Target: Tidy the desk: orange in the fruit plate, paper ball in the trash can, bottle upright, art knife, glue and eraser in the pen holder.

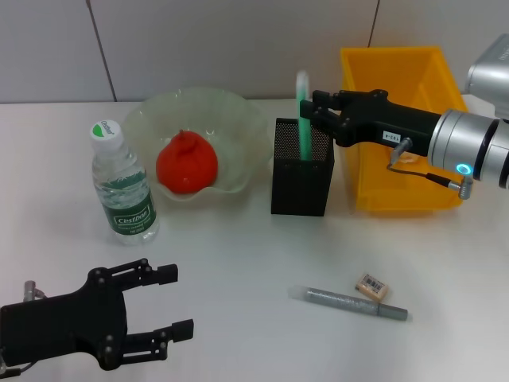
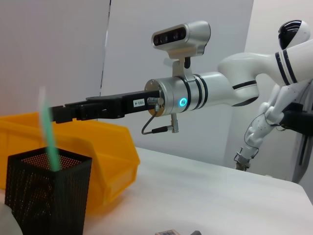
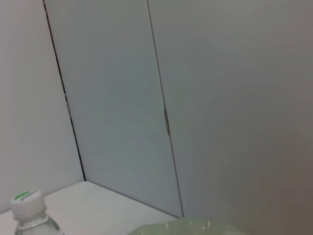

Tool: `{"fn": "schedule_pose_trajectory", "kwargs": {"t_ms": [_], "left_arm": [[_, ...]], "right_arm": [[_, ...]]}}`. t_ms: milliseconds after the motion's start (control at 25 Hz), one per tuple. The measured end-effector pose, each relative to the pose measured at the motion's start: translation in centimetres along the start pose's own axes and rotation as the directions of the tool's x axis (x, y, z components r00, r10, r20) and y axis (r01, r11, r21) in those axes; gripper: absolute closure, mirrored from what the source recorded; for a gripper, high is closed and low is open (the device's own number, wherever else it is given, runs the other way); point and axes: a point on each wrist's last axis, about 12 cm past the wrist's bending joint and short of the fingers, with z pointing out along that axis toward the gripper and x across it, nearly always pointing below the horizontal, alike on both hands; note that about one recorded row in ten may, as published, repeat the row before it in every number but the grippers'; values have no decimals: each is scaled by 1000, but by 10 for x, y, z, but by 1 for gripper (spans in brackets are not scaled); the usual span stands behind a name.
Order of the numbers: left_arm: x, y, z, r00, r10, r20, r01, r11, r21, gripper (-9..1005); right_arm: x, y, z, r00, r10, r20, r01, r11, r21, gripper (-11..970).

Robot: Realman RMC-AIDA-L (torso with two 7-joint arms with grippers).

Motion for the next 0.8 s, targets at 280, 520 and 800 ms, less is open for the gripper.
{"fn": "schedule_pose_trajectory", "kwargs": {"t_ms": [280, 520, 800], "left_arm": [[0, 0, -2, 1000, 0, -1, 0, 1000, 7, 211], [0, -1, -2, 1000, -1, -10, 1, 1000, 9, 211], [1, -1, -1, 1000, -2, -11, 2, 1000, 10, 211]], "right_arm": [[0, 0, -1, 1000, 1, 1, -1, 1000, -1, 549], [-1, 0, -2, 1000, 9, 15, -9, 1000, 1, 409], [-2, 0, -2, 1000, 9, 17, -9, 1000, -1, 275]]}}
